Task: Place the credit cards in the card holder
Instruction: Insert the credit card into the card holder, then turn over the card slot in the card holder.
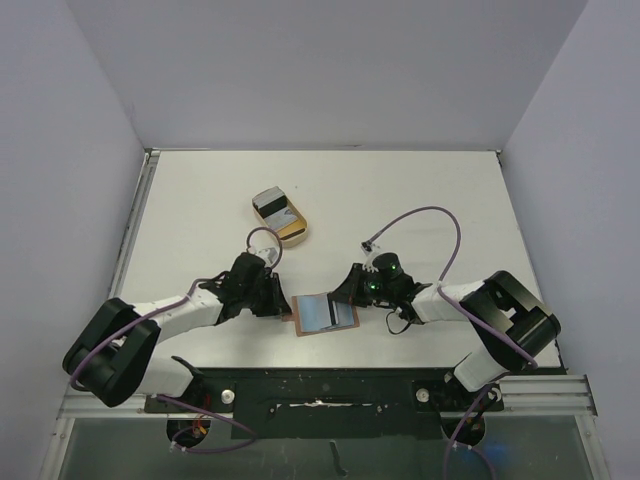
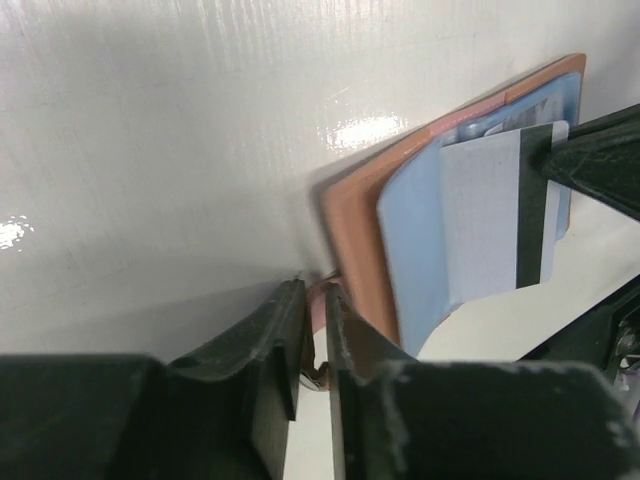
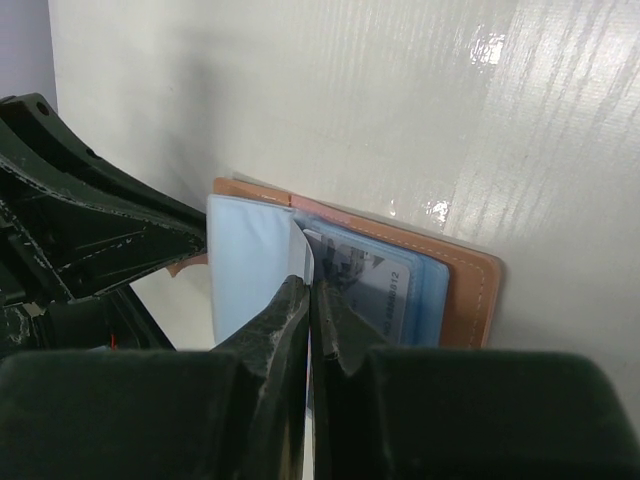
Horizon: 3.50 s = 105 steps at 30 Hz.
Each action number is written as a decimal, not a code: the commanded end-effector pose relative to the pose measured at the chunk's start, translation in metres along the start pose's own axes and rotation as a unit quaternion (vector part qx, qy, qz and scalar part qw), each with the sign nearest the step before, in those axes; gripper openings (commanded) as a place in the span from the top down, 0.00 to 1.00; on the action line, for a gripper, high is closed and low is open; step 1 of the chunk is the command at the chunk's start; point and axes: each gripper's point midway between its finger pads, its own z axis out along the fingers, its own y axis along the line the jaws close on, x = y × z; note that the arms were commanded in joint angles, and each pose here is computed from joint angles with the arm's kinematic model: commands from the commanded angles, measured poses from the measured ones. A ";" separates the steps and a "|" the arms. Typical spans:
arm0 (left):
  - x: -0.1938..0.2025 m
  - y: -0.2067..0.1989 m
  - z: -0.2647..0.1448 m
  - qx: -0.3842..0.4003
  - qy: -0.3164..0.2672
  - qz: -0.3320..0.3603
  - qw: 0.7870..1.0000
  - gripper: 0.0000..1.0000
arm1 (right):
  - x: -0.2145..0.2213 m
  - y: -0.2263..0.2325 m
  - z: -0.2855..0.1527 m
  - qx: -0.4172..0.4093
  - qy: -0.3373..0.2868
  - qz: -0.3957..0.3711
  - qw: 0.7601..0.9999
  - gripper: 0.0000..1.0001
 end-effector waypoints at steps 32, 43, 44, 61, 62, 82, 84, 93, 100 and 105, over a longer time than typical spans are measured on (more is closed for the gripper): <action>0.003 -0.011 -0.001 0.022 -0.025 0.006 0.999 0.88 | 0.017 -0.005 0.011 0.034 0.023 -0.020 0.999 0.89; 0.005 -0.005 -0.001 0.012 -0.030 0.002 0.999 0.91 | 0.020 0.000 0.015 0.046 0.027 -0.028 0.998 0.87; 0.005 -0.005 -0.002 0.013 -0.031 0.002 0.999 0.91 | 0.019 0.001 0.014 0.051 0.028 -0.032 0.998 0.85; 0.004 -0.007 -0.003 0.020 -0.037 -0.004 0.999 0.91 | 0.026 0.007 0.000 0.120 0.059 -0.061 0.989 0.55; 0.004 -0.008 -0.003 0.021 -0.037 -0.005 0.999 0.91 | 0.028 0.008 0.001 0.118 0.065 -0.062 0.989 0.55; 0.003 -0.017 -0.003 0.045 -0.042 -0.027 0.998 0.92 | 0.044 0.038 0.017 0.066 0.097 -0.079 0.990 0.54; 0.003 -0.018 -0.004 0.047 -0.042 -0.027 0.998 0.92 | 0.046 0.038 0.019 0.064 0.103 -0.081 0.989 0.54; 0.004 -0.022 -0.004 0.056 -0.044 -0.023 0.997 0.92 | 0.046 0.055 0.024 0.029 0.106 -0.100 0.989 0.54; 0.001 -0.024 -0.004 0.055 -0.047 -0.020 0.997 0.92 | 0.028 0.048 0.000 0.061 0.073 -0.102 0.990 0.52; -0.005 -0.029 -0.006 0.062 -0.054 -0.010 0.997 0.92 | 0.012 0.033 -0.020 0.116 0.046 -0.098 0.987 0.46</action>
